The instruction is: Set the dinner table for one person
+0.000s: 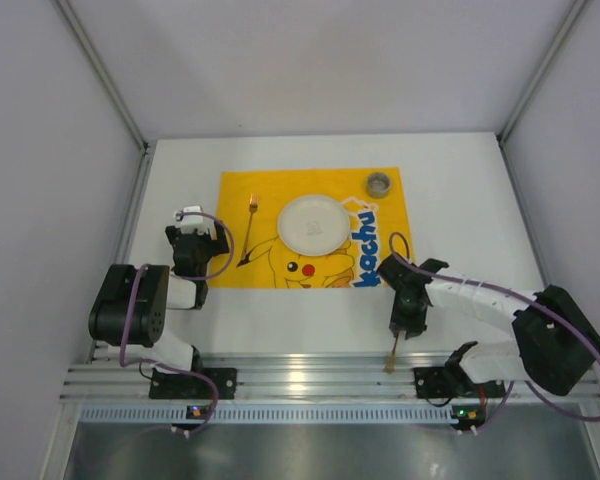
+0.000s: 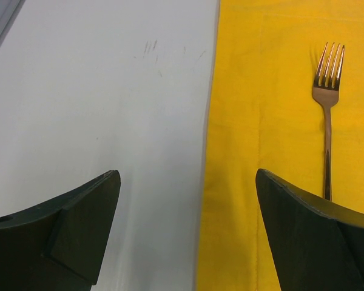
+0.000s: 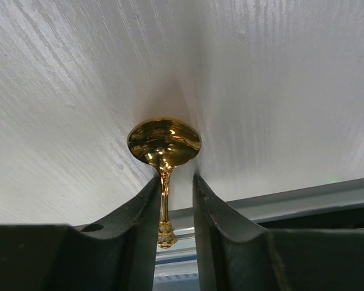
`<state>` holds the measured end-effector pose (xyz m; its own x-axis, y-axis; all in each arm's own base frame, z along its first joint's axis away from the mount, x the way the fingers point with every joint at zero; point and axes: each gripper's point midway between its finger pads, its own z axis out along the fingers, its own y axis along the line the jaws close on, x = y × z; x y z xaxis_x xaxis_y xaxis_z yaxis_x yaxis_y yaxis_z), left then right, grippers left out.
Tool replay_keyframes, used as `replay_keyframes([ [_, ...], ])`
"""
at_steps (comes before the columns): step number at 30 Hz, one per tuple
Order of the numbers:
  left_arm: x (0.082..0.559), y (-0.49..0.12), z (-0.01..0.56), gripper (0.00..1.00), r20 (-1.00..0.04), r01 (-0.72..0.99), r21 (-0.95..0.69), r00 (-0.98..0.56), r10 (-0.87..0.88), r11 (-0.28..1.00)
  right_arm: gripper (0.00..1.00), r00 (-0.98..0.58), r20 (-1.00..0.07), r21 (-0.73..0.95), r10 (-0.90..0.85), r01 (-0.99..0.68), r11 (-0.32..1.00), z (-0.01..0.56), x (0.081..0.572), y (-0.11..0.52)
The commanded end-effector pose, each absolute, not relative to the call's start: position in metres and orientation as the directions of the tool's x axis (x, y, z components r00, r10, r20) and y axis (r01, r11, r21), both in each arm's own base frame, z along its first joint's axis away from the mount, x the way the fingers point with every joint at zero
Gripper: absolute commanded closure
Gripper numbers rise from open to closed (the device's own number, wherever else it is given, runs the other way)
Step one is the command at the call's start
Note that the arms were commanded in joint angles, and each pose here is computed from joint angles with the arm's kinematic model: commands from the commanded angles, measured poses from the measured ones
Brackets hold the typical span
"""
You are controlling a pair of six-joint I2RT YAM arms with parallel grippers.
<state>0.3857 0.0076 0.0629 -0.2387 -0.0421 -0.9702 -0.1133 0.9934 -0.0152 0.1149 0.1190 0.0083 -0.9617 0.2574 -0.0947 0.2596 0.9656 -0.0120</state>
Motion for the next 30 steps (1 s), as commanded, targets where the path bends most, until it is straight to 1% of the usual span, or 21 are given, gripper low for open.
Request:
replay_keyframes([
  [1, 0.392, 0.007, 0.083, 0.01, -0.987, -0.108, -0.024, -0.154, -0.041, 0.994, 0.74, -0.935, -0.208, 0.015, 0.287, 0.29, 0.957, -0.004, 0.14, 0.131],
  [3, 0.392, 0.007, 0.083, 0.01, -0.987, -0.108, -0.024, -0.154, -0.041, 0.994, 0.82, -0.934, -0.223, 0.01, 0.28, 0.285, 0.959, -0.002, 0.144, 0.131],
  [5, 0.392, 0.007, 0.083, 0.01, -0.987, -0.108, -0.024, -0.155, -0.041, 0.994, 0.86, -0.933, -0.231, 0.019, 0.277, 0.28, 0.96, 0.0, 0.149, 0.135],
  [6, 0.392, 0.007, 0.083, 0.01, -0.987, -0.108, -0.024, -0.155, -0.041, 0.994, 0.94, -0.934, -0.231, 0.02, 0.273, 0.276, 0.961, 0.001, 0.151, 0.137],
  [7, 0.392, 0.007, 0.083, 0.01, -0.987, -0.108, -0.024, -0.154, -0.041, 0.994, 0.99, -0.935, -0.23, 0.018, 0.271, 0.274, 0.961, 0.001, 0.154, 0.139],
  [8, 0.392, 0.007, 0.083, 0.02, -0.987, -0.108, -0.024, -0.154, -0.041, 0.994, 1.0, -0.937, -0.232, 0.017, 0.262, 0.266, 0.964, 0.002, 0.155, 0.14],
  [11, 0.392, 0.007, 0.083, 0.01, -0.987, -0.108, -0.024, -0.154, -0.041, 0.994, 1.0, -0.942, -0.238, -0.002, 0.237, 0.245, 0.97, 0.008, 0.161, 0.142],
  [12, 0.392, 0.007, 0.084, 0.02, -0.988, -0.108, -0.024, -0.152, -0.041, 0.994, 1.0, -0.939, -0.268, -0.015, 0.214, 0.226, 0.974, 0.016, 0.17, 0.142],
  [14, 0.392, 0.007, 0.083, 0.02, -0.987, -0.108, -0.024, -0.154, -0.041, 0.994, 1.0, -0.942, -0.285, -0.072, 0.175, 0.203, 0.976, 0.031, 0.173, 0.132],
  [15, 0.391, 0.007, 0.083, 0.01, -0.987, -0.108, -0.024, -0.155, -0.041, 0.994, 1.0, -0.924, -0.344, -0.077, 0.168, 0.206, 0.975, 0.048, 0.188, 0.132],
  [17, 0.392, 0.007, 0.083, 0.01, -0.987, -0.108, -0.024, -0.154, -0.041, 0.994, 1.0, -0.915, -0.382, -0.103, 0.13, 0.182, 0.978, 0.072, 0.193, 0.125],
  [18, 0.392, 0.007, 0.083, 0.02, -0.987, -0.108, -0.024, -0.154, -0.041, 0.994, 1.0, -0.89, -0.435, -0.094, 0.134, 0.193, 0.977, 0.091, 0.208, 0.126],
  [20, 0.392, 0.007, 0.083, 0.02, -0.987, -0.108, -0.024, -0.154, -0.041, 0.994, 1.0, -0.883, -0.46, -0.11, 0.099, 0.167, 0.98, 0.109, 0.217, 0.123],
  [21, 0.392, 0.007, 0.083, 0.01, -0.987, -0.108, -0.024, -0.154, -0.041, 0.994, 1.0, -0.863, -0.494, -0.09, 0.106, 0.172, 0.981, 0.125, 0.23, 0.126],
  [22, 0.392, 0.007, 0.083, 0.02, -0.987, -0.108, -0.024, -0.154, -0.041, 0.994, 1.0, -0.864, -0.495, -0.099, 0.095, 0.165, 0.981, 0.128, 0.237, 0.128],
  [25, 0.392, 0.007, 0.083, 0.02, -0.987, -0.11, -0.025, -0.154, -0.042, 0.994, 1.0, -0.847, -0.53, -0.093, 0.038, 0.103, 0.99, 0.146, 0.271, 0.146],
  [26, 0.392, 0.007, 0.083, 0.02, -0.987, -0.108, -0.024, -0.154, -0.041, 0.994, 1.0, -0.846, -0.534, -0.107, -0.014, 0.051, 0.993, 0.149, 0.282, 0.15],
  [29, 0.391, 0.007, 0.083, 0.02, -0.987, -0.108, -0.025, -0.155, -0.042, 0.994, 1.0, -0.846, -0.532, -0.059, -0.048, -0.019, 0.998, 0.153, 0.323, 0.171],
  [30, 0.392, 0.007, 0.083, 0.02, -0.987, -0.108, -0.026, -0.154, -0.042, 0.994, 1.0, -0.836, -0.548, -0.01, -0.025, -0.023, 1.0, 0.166, 0.341, 0.177],
])
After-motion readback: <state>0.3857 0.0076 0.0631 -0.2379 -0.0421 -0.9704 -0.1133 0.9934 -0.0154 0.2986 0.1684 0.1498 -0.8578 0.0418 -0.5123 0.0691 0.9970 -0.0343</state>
